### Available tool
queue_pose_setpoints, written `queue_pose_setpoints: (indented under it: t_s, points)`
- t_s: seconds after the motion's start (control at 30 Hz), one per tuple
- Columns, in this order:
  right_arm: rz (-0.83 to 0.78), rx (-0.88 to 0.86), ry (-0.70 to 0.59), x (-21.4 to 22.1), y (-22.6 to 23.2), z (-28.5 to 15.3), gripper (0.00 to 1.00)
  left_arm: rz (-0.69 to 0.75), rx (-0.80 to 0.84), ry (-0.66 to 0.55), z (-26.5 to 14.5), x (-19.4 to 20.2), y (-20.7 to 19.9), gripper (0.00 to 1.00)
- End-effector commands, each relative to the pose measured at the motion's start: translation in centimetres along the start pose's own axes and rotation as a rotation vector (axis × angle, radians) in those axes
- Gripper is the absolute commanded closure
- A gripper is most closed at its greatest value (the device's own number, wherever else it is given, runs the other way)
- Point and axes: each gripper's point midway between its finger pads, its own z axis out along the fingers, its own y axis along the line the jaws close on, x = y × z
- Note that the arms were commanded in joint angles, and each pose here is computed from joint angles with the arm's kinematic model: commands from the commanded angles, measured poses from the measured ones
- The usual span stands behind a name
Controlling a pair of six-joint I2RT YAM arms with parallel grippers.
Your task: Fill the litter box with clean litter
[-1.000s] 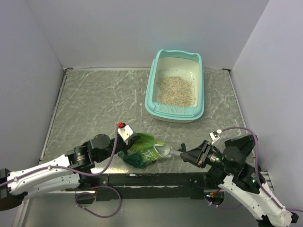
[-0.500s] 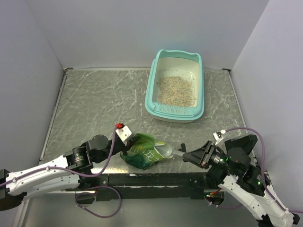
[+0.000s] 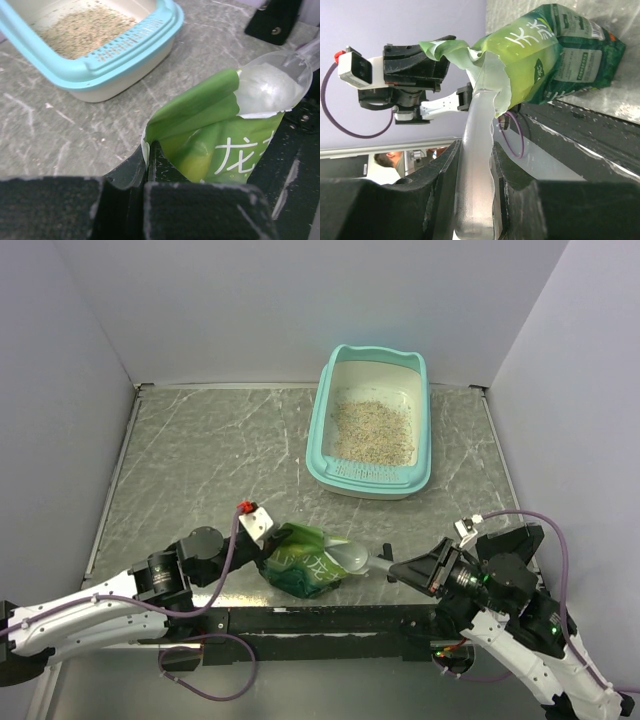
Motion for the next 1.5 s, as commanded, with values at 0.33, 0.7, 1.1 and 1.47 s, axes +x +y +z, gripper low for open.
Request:
queue_pose_setpoints:
  t_s: [0.33,0.7,1.1,1.47]
  points:
    - [-0.067,-0.32,-0.009,0.4,2.7,0.4,1.0,0.182,-0.433,-0.001,-6.6,-7.1,9.3,0.99]
    - [-0.046,-0.435,0.066,0.0,4.9,8.0,1.0,0.324,-0.47,-0.001,-9.4,-13.2,10.7,0.99]
    - [-0.009,-0.427,0.142,0.7,3.9,11.6,1.0,0.328,-0.38,0.082,-5.3,-9.4,8.8,0.99]
    - [-0.051,-0.37,0.12,0.5,3.7,10.2,1.0,0.182,-0.238,0.181,-0.7,0.5,5.2,0.99]
